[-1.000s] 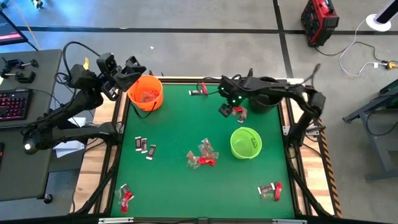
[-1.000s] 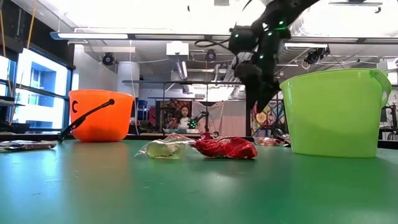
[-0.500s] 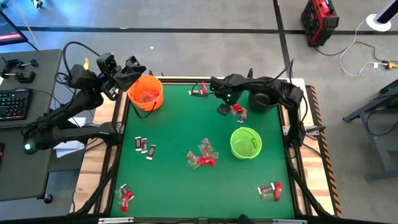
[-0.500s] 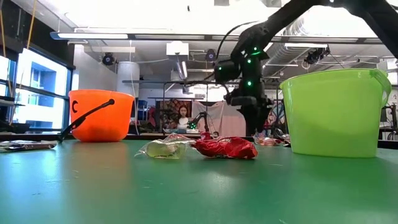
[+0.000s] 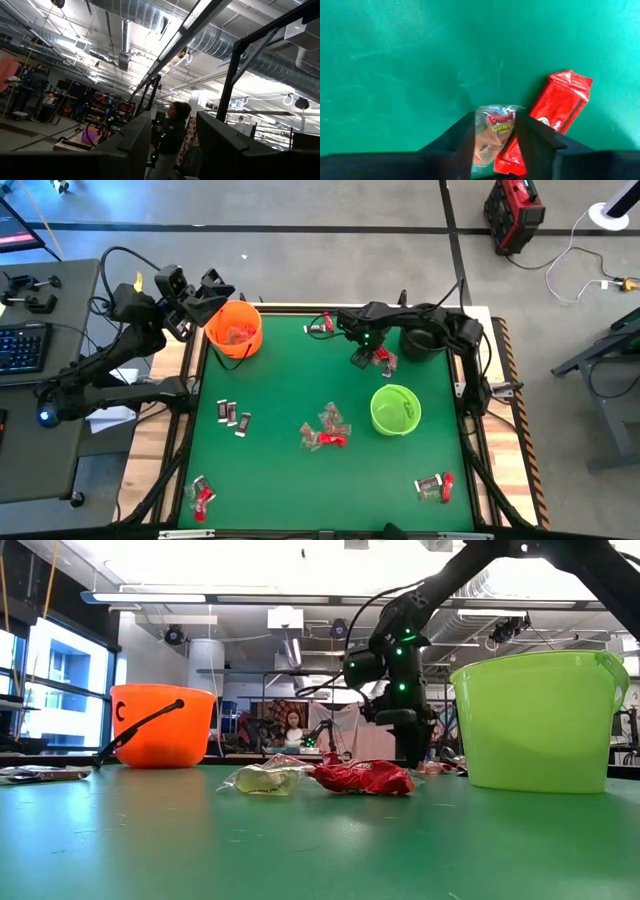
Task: Sort candy by brand, put in halloween buckets
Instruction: Put the orange gummy into the orange bucket
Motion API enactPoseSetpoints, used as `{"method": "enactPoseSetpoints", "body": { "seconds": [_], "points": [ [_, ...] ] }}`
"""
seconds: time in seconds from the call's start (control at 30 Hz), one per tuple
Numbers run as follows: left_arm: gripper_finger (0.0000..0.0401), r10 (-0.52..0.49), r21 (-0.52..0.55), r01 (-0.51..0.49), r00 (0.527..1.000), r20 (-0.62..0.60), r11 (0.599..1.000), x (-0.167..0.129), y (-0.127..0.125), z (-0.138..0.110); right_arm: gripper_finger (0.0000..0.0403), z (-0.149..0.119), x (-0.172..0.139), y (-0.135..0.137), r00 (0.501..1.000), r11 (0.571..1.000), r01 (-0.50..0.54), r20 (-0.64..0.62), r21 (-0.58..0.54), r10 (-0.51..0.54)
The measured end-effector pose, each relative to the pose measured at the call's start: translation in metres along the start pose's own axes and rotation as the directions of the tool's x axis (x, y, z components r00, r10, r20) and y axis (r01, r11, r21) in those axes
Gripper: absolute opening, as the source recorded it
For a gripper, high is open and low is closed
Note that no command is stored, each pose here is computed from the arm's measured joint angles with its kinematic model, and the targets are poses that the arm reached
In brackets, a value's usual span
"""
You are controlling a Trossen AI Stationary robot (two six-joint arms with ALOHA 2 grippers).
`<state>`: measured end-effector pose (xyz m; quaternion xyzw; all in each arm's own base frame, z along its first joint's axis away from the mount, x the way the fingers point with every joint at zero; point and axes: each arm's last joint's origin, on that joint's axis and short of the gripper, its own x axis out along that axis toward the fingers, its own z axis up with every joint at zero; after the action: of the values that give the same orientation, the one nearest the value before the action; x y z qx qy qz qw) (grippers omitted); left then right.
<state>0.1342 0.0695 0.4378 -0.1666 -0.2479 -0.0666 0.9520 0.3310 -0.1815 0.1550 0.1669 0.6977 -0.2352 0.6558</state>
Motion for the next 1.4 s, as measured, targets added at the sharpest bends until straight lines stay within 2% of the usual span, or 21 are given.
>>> {"method": "enactPoseSetpoints", "body": {
  "seconds": [0.23, 0.37, 0.47, 0.53, 0.57, 0.67, 0.73, 0.83, 0.87, 0.97, 1.03, 1.27, 1.4],
  "points": [
    [0.0146, 0.000, 0.000, 0.000, 1.000, 0.000, 1.000, 0.000, 0.000, 0.000, 0.0014, 0.001, -0.007, 0.004, 1.000, 1.000, -0.001, 0.028, -0.021, 0.002],
    [0.0146, 0.000, 0.000, 0.000, 1.000, 0.000, 1.000, 0.000, 0.000, 0.000, 0.0008, 0.008, -0.030, 0.007, 0.993, 0.999, -0.010, 0.114, -0.030, 0.013],
    [0.0146, 0.000, 0.000, 0.000, 1.000, 0.000, 1.000, 0.000, 0.000, 0.000, 0.0002, 0.019, -0.055, 0.013, 0.968, 0.999, -0.026, 0.247, -0.018, 0.030],
    [0.0146, 0.000, 0.000, 0.000, 1.000, 0.000, 1.000, 0.000, 0.000, 0.000, 0.0003, 0.030, -0.075, 0.020, 0.916, 0.997, -0.077, 0.397, 0.008, 0.067],
    [0.0146, 0.000, 0.000, 0.000, 1.000, 0.000, 1.000, 0.000, 0.000, 0.000, 0.0002, 0.036, -0.084, 0.026, 0.873, 0.992, -0.127, 0.476, 0.013, 0.106],
    [0.0146, 0.002, -0.003, -0.002, 1.000, -0.004, 1.000, 0.000, 0.000, 0.000, 0.0001, 0.057, -0.110, 0.045, 0.679, 0.943, -0.334, 0.691, -0.012, 0.249],
    [0.0146, 0.008, -0.008, -0.008, 1.000, -0.011, 1.000, 0.000, 0.001, -0.001, 0.0000, 0.070, -0.122, 0.058, 0.509, 0.890, -0.453, 0.802, -0.059, 0.312],
    [0.0146, 0.012, -0.012, -0.012, 1.000, -0.017, 1.000, 0.000, 0.001, -0.002, 0.0000, 0.084, -0.130, 0.074, 0.307, 0.804, -0.579, 0.876, -0.138, 0.372],
    [0.0146, 0.012, -0.012, -0.012, 1.000, -0.017, 1.000, 0.000, 0.001, -0.002, 0.0000, 0.088, -0.132, 0.078, 0.263, 0.784, -0.600, 0.888, -0.157, 0.378],
    [0.0146, 0.012, -0.012, -0.012, 1.000, -0.016, 1.000, 0.000, 0.001, -0.002, 0.0000, 0.102, -0.128, 0.087, 0.202, 0.753, -0.636, 0.906, -0.168, 0.373],
    [0.0146, 0.012, -0.013, -0.012, 1.000, -0.017, 1.000, 0.000, 0.001, -0.002, 0.0000, 0.115, -0.123, 0.090, 0.181, 0.740, -0.650, 0.910, -0.175, 0.373],
    [0.0146, 0.014, -0.013, -0.014, 1.000, -0.016, 1.000, 0.000, 0.001, -0.002, 0.0000, 0.161, -0.117, 0.102, 0.097, 0.723, -0.654, 0.923, -0.223, 0.373],
    [0.0146, 0.014, -0.015, -0.014, 1.000, -0.015, 1.000, 0.000, 0.001, -0.002, 0.0000, 0.179, -0.108, 0.110, 0.092, 0.725, -0.649, 0.922, -0.230, 0.375]
  ]
}}
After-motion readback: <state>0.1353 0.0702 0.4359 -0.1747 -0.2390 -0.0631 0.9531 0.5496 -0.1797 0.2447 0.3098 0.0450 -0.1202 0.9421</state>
